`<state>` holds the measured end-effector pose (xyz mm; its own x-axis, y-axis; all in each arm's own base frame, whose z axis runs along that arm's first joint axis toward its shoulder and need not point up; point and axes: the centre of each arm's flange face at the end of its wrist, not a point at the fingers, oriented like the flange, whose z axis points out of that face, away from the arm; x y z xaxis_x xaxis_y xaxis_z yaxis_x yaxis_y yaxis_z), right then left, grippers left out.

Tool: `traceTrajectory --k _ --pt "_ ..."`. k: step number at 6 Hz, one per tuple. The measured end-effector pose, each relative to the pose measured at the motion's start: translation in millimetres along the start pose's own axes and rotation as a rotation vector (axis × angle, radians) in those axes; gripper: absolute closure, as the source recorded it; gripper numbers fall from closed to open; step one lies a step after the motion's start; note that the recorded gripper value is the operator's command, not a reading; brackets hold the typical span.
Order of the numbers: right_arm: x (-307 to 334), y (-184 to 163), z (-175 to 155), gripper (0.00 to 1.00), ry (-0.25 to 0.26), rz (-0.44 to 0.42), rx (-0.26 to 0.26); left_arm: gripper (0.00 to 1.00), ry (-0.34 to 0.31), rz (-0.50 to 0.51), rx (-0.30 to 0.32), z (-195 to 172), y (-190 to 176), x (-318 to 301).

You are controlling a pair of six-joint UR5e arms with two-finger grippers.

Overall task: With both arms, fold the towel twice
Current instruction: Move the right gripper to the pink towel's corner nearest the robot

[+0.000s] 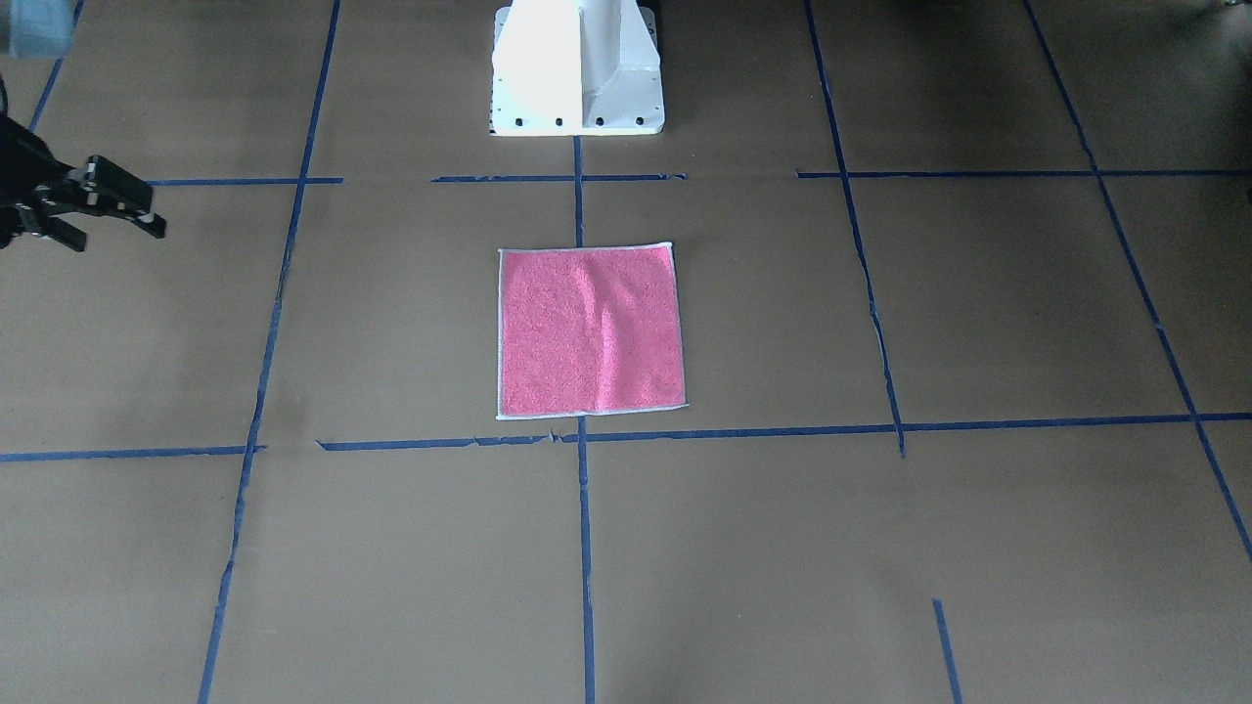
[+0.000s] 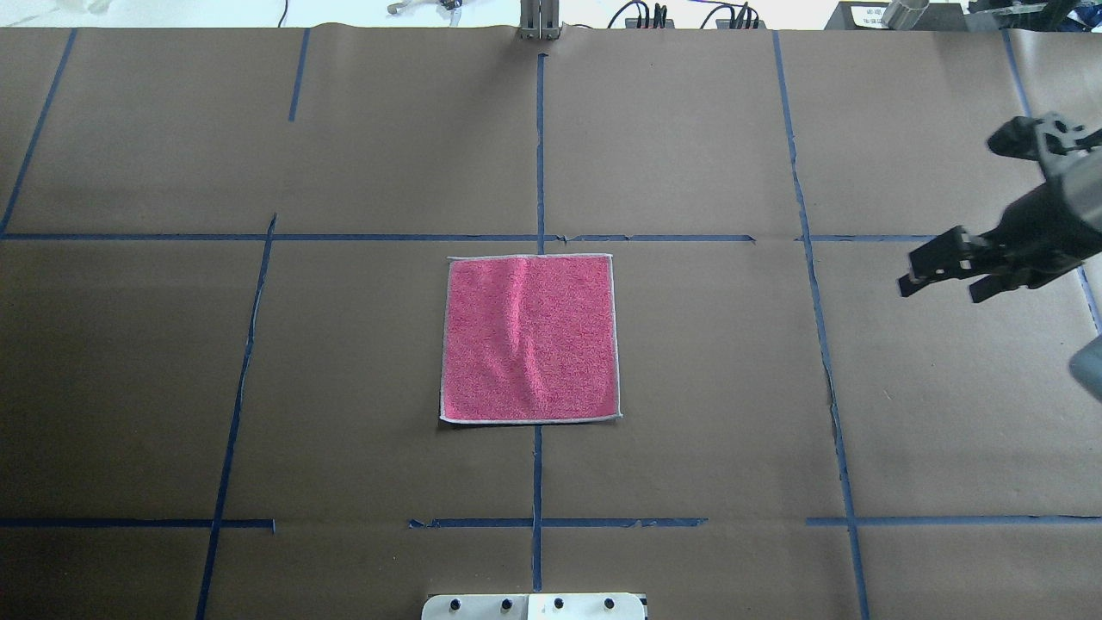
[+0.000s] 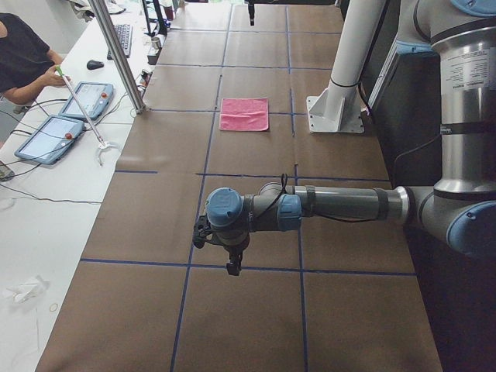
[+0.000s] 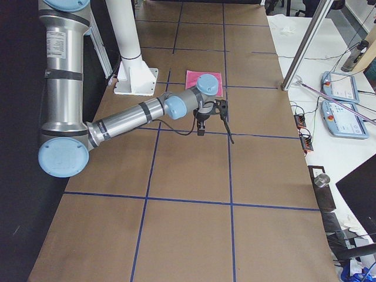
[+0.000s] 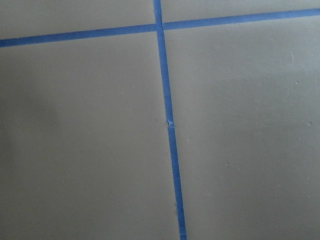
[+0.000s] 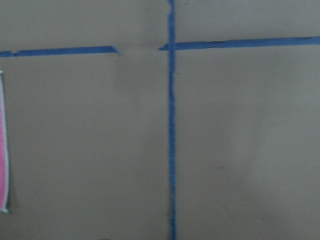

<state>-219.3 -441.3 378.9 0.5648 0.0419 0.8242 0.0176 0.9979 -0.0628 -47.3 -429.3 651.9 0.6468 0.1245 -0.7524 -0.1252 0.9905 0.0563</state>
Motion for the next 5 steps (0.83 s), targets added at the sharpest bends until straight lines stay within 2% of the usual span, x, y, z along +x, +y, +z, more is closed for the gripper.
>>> traceTrajectory --k 1,3,4,5 --pt "-75.8 15.1 30.0 0.01 0.008 0.070 0.022 0.00 0.000 0.008 0.007 -2.5 -1.1 2.8" --pt "-199.6 88.3 112.0 0.02 0.032 0.180 0.103 0.00 -0.001 0.015 0.014 -5.5 -3.4 6.0" --pt "-233.4 117.3 149.9 0.03 0.047 0.224 0.142 0.00 -0.001 0.014 0.015 -6.0 -4.0 6.6" --pt "-250.1 128.3 180.2 0.05 0.070 0.275 0.164 0.00 -0.001 0.003 0.019 -6.6 -4.6 7.2"
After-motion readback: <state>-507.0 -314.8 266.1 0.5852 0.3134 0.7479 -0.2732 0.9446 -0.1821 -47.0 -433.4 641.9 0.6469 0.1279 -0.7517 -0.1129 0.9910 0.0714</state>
